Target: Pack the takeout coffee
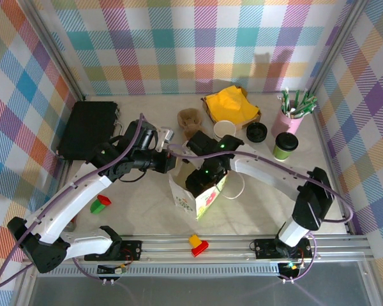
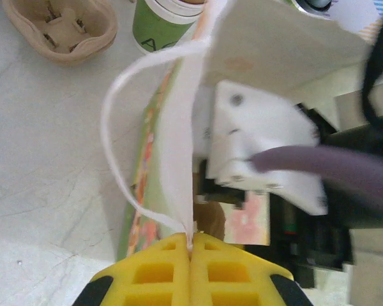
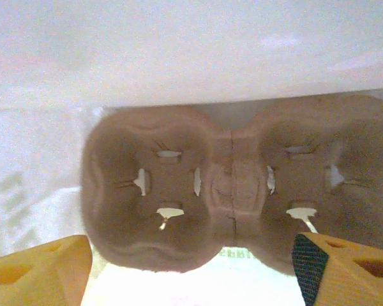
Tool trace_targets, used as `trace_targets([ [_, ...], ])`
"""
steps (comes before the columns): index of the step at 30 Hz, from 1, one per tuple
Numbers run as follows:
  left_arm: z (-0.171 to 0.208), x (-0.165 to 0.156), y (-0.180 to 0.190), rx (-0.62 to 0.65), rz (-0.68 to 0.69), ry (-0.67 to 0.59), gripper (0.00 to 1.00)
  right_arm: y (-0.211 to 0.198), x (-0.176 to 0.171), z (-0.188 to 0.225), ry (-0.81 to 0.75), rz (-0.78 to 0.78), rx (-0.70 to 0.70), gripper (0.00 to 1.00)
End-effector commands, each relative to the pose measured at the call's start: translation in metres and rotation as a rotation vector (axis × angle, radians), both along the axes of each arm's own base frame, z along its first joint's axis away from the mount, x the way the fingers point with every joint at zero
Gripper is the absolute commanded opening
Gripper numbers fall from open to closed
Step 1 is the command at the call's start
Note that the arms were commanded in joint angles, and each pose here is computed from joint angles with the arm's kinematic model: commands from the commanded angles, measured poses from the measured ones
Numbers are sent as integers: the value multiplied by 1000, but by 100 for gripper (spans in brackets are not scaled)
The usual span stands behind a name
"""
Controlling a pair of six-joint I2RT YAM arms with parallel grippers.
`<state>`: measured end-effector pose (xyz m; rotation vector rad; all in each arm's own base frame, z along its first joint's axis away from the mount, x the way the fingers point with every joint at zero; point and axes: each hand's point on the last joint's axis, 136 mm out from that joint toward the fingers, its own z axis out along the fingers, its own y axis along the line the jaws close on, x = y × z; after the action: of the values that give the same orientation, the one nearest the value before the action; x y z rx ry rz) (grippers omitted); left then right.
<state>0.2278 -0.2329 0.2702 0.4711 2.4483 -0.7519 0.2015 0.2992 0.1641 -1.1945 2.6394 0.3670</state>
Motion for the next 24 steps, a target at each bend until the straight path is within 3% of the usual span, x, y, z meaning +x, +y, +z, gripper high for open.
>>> trace_targets([
  [1, 6, -3, 1, -15, -2, 2, 0, 2, -6, 27, -2, -27, 55, 87],
  [5, 8, -3, 2, -10, 7, 5, 0, 1, -1, 34, -43, -51, 77, 92],
  [11, 13, -4, 6, -17, 31, 6, 0, 7, 0, 57, -53, -114, 166, 92],
  [24, 21, 2, 20, -54, 168, -15, 0, 11, 2, 162, -57, -385, 524, 91],
])
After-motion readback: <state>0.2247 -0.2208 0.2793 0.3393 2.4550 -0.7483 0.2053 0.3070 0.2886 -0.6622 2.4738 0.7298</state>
